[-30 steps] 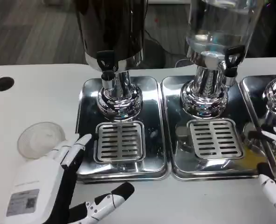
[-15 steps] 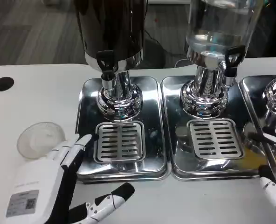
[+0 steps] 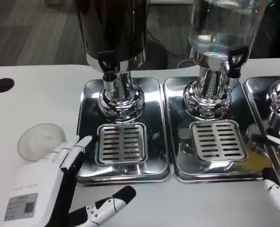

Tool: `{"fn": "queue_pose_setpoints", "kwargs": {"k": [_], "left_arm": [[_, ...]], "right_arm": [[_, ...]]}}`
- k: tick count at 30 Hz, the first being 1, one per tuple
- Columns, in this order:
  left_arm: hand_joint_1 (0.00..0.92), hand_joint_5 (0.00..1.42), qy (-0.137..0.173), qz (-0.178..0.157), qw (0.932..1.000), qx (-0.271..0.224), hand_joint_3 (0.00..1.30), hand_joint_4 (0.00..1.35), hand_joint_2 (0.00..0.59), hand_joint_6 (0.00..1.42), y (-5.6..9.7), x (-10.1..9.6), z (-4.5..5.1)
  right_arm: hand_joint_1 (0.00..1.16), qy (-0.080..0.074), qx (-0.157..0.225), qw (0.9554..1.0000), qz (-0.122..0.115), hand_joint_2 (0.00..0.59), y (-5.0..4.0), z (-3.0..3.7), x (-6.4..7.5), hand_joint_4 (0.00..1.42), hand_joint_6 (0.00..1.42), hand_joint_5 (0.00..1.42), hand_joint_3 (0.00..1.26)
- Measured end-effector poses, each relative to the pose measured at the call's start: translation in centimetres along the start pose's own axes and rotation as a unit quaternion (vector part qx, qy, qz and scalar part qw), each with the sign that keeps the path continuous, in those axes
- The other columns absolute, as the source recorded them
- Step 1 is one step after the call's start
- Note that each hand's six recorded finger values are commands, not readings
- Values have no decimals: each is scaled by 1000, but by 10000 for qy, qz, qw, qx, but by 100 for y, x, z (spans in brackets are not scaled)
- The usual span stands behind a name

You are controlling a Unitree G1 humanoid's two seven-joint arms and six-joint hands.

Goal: Grasp the cup under the faucet to collect the drink, then remove the cup.

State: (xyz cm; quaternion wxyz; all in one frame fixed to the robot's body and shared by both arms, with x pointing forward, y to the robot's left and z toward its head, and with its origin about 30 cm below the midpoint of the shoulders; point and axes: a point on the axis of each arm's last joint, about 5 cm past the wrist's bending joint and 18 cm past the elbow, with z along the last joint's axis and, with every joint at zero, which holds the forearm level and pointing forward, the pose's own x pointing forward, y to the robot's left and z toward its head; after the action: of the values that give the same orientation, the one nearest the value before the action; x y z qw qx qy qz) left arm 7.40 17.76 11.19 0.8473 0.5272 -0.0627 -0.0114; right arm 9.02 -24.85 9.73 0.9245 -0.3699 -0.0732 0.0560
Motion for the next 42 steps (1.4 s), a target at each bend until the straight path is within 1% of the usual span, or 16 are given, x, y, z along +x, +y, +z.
{"fn": "queue_pose_setpoints", "kwargs": {"k": [8,13,17,19,22,23,26,27,28,30,33,36,39,40,41,42], "left_arm": [[19,181,3,12,10000,8,205,130,84,299,5,1,-2],[21,209,-5,42,10000,15,205,127,83,341,17,3,0],[21,225,23,271,9996,-9,205,130,83,363,107,20,-12],[21,234,69,317,9995,13,205,130,83,380,146,32,-28],[26,256,390,411,9982,180,205,137,73,422,316,128,-117],[37,271,457,409,9977,277,205,141,70,448,368,162,-140],[58,286,566,285,9971,415,205,150,67,463,459,227,-168],[67,290,735,241,9955,543,205,153,64,480,543,296,-210],[71,301,885,309,9936,634,199,154,64,486,607,334,-244],[81,309,1024,372,9913,734,189,154,61,516,696,406,-271],[89,321,1096,299,9906,763,186,145,60,527,736,462,-273],[100,324,1255,277,9870,966,161,130,52,531,787,548,-295],[99,306,1374,246,9842,1094,136,111,41,536,803,606,-302],[99,301,1416,142,9831,1151,127,103,41,536,802,650,-308],[97,292,1538,-47,9807,1209,125,93,37,538,777,698,-324],[94,289,1534,-63,9807,1208,124,91,36,538,773,700,-322]], "right_arm": [[535,13,43,10000,-18,486,-1,-1,-10,86,25,83,239],[535,9,43,10000,-15,486,0,-1,-13,86,25,83,239],[535,40,55,10000,1,486,7,-3,-31,86,25,83,239],[535,61,72,10000,11,486,16,-3,-43,86,25,83,239],[535,71,107,9999,34,486,34,0,-88,86,25,83,239],[535,81,118,9999,38,486,36,0,-103,86,25,83,239],[534,64,179,9998,12,486,35,1,-131,89,25,83,240],[534,17,209,9998,-3,486,33,3,-144,91,25,83,240],[534,-9,226,9997,-19,486,30,3,-159,93,25,85,240],[534,33,262,9996,-24,486,30,-10,-194,95,25,88,240],[534,22,324,9995,-28,486,33,-14,-219,97,25,92,245],[534,-60,379,9993,-27,486,33,-7,-243,101,25,94,249],[534,-88,403,9991,-9,488,37,-9,-270,105,25,95,251],[534,-79,421,9991,0,490,38,-15,-283,106,25,96,252],[533,-84,435,9990,27,492,39,-17,-303,107,25,96,252],[532,-80,437,9990,29,493,39,-17,-306,107,25,96,254]]}}
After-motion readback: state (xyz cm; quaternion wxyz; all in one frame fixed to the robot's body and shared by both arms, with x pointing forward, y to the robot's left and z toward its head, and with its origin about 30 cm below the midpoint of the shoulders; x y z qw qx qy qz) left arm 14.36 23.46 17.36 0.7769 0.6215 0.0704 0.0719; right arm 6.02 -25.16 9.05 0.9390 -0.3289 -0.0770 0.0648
